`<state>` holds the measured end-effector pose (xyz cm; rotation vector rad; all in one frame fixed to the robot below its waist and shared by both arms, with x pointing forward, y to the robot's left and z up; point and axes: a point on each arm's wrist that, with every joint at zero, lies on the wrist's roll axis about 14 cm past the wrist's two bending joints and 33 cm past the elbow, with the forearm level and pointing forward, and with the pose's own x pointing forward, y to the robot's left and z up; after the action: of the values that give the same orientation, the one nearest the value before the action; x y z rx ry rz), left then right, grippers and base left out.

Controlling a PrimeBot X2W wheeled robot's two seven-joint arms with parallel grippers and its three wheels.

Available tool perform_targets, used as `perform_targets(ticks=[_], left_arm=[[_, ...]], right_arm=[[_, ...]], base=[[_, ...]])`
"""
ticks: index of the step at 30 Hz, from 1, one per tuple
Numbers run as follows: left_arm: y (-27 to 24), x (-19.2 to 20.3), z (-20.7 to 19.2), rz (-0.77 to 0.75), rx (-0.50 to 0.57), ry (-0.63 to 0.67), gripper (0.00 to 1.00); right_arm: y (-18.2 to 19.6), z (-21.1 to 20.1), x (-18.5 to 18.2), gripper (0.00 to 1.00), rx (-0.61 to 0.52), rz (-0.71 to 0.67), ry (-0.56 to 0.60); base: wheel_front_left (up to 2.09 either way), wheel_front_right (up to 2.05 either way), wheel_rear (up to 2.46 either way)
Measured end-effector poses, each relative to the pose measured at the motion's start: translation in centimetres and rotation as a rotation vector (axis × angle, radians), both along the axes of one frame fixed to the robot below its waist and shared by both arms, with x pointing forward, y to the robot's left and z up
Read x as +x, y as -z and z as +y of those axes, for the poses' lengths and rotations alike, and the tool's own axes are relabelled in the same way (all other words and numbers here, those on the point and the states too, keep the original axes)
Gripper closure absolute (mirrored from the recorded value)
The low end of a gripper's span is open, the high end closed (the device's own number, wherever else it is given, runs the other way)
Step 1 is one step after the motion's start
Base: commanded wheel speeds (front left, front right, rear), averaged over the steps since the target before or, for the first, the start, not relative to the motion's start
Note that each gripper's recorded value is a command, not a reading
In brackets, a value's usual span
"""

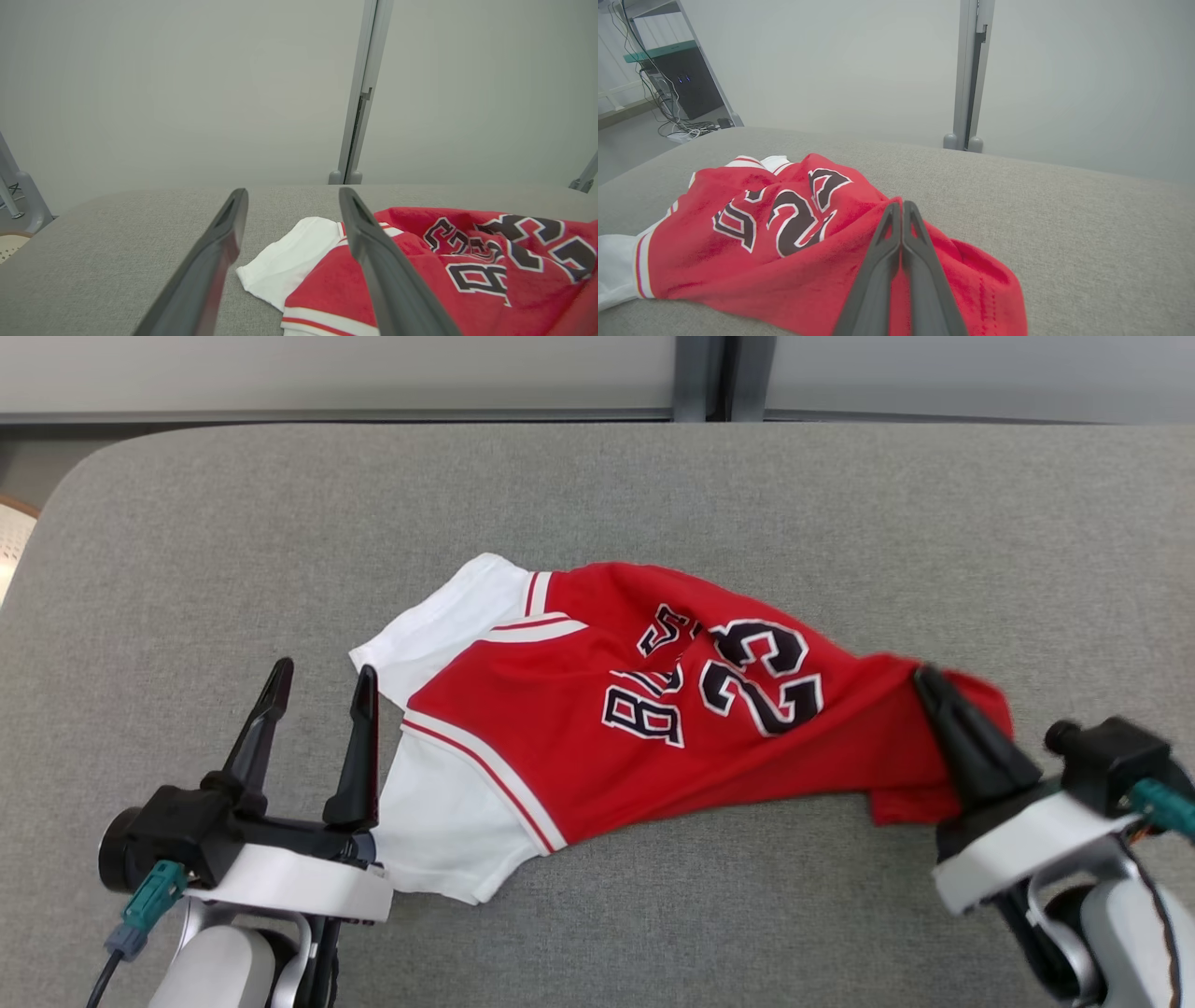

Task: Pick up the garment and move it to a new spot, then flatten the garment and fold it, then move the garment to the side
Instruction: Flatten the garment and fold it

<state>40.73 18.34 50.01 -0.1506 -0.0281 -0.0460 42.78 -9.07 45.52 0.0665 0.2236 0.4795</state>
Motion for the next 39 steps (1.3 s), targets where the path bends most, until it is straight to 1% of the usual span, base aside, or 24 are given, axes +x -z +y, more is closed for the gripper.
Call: perform_targets(ticks=[4,7,9,11,15,16,17,19,21,25,28,32,39], left_arm=[[-0.1,0.8,-0.2,-0.009,-0.007,0.002,0.00],[0.2,1.5,-0.2,-0.011,-0.009,0.005,0.00],[0.4,2.2,-0.3,-0.012,-0.008,0.010,0.00],[0.9,2.8,-0.5,-0.003,-0.009,0.018,0.00],[2.0,3.9,-0.8,0.014,-0.015,0.028,0.00],[2.3,4.1,-0.7,0.021,-0.014,0.026,0.00],[2.8,4.2,-0.6,0.031,-0.013,0.026,0.00],[3.4,4.4,-0.4,0.046,-0.013,0.018,0.00],[3.8,4.4,-0.2,0.056,-0.013,0.014,0.00],[3.4,4.4,-0.1,0.045,-0.012,0.009,0.00],[2.9,4.0,0.1,0.034,-0.008,0.002,0.00],[2.5,2.9,0.2,0.030,-0.014,-0.005,0.00],[2.2,0.2,0.4,0.039,-0.009,-0.008,0.00]], right_arm=[[-2.4,0.1,2.8,1.00,0.003,-0.079,-0.009],[-3.4,0.1,5.4,1.00,0.009,-0.105,-0.004],[-2.9,0.4,6.9,1.00,0.006,-0.088,-0.007],[-1.6,0.8,8.1,1.00,-0.003,-0.054,-0.016],[1.7,2.1,10.0,1.00,0.002,0.029,-0.035],[2.6,2.3,10.3,0.77,0.003,0.049,-0.036],[3.2,2.6,10.6,0.00,0.008,0.059,-0.037],[4.0,3.3,10.7,0.00,0.032,0.069,-0.043],[3.9,3.6,10.7,0.00,0.049,0.047,-0.047],[1.1,2.4,10.7,0.00,0.080,-0.074,-0.021],[-1.2,0.9,9.7,0.00,0.090,-0.160,0.009],[-3.2,-1.1,7.4,0.00,0.078,-0.215,0.052],[-4.3,-3.3,1.7,0.00,0.053,-0.196,0.120]], base=[[0.00,0.00,0.00],[0.00,0.00,0.00],[0.00,0.00,0.00],[0.00,0.00,0.00],[0.00,0.00,0.00],[0.00,0.00,0.00],[0.00,0.00,0.00],[0.00,0.00,0.00],[0.00,0.00,0.00],[0.00,0.00,0.00],[0.00,0.00,0.00],[0.00,0.00,0.00],[0.00,0.00,0.00]])
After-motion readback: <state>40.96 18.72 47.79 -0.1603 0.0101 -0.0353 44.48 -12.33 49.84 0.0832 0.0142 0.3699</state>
